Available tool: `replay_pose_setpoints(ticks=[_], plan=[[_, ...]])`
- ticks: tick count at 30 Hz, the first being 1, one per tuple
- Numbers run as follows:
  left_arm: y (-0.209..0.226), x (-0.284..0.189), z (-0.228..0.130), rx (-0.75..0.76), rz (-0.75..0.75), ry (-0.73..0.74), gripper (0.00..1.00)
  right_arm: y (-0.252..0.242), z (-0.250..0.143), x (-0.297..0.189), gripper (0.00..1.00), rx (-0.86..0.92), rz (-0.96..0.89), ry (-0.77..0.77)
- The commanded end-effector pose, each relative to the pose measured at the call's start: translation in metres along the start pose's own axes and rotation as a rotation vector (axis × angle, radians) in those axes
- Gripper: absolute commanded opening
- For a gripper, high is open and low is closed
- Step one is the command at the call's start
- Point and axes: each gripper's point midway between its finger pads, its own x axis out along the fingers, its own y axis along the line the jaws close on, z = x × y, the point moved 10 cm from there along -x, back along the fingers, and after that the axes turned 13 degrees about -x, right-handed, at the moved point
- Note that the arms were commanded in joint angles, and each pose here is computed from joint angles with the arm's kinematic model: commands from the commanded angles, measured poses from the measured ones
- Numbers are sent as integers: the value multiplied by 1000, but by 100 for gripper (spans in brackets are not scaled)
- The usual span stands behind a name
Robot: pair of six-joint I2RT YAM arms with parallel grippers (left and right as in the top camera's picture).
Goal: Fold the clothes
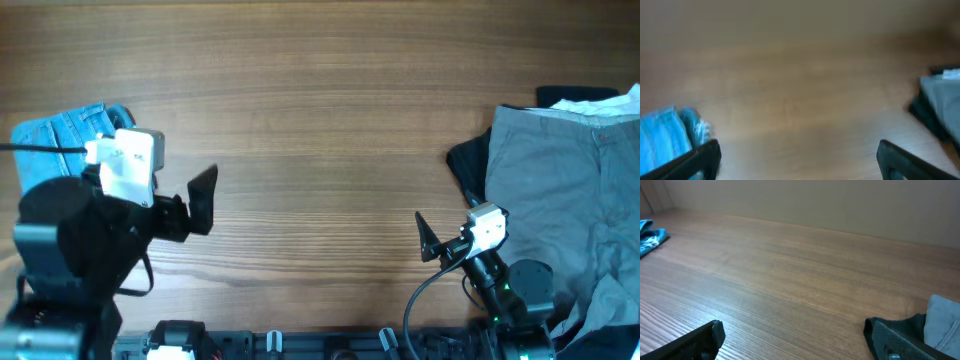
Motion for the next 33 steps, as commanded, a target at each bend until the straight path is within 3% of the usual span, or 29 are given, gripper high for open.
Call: replay_pose_setpoints(ticks=[1, 5, 15, 20, 33], plan=[[10, 8, -26, -71, -2, -93, 100, 2, 2, -1, 100, -18, 15, -22], [31, 24, -72, -180, 5, -211, 100, 2, 2, -1, 100, -18, 15, -22], [63, 70, -169, -222, -46, -378, 100, 2, 2, -1, 100, -18, 15, -22], [74, 100, -190, -231, -75, -430, 100, 2, 2, -1, 100, -18, 15, -22], [74, 100, -191, -231, -73, -431, 100, 2, 2, -1, 100, -18, 15, -22]])
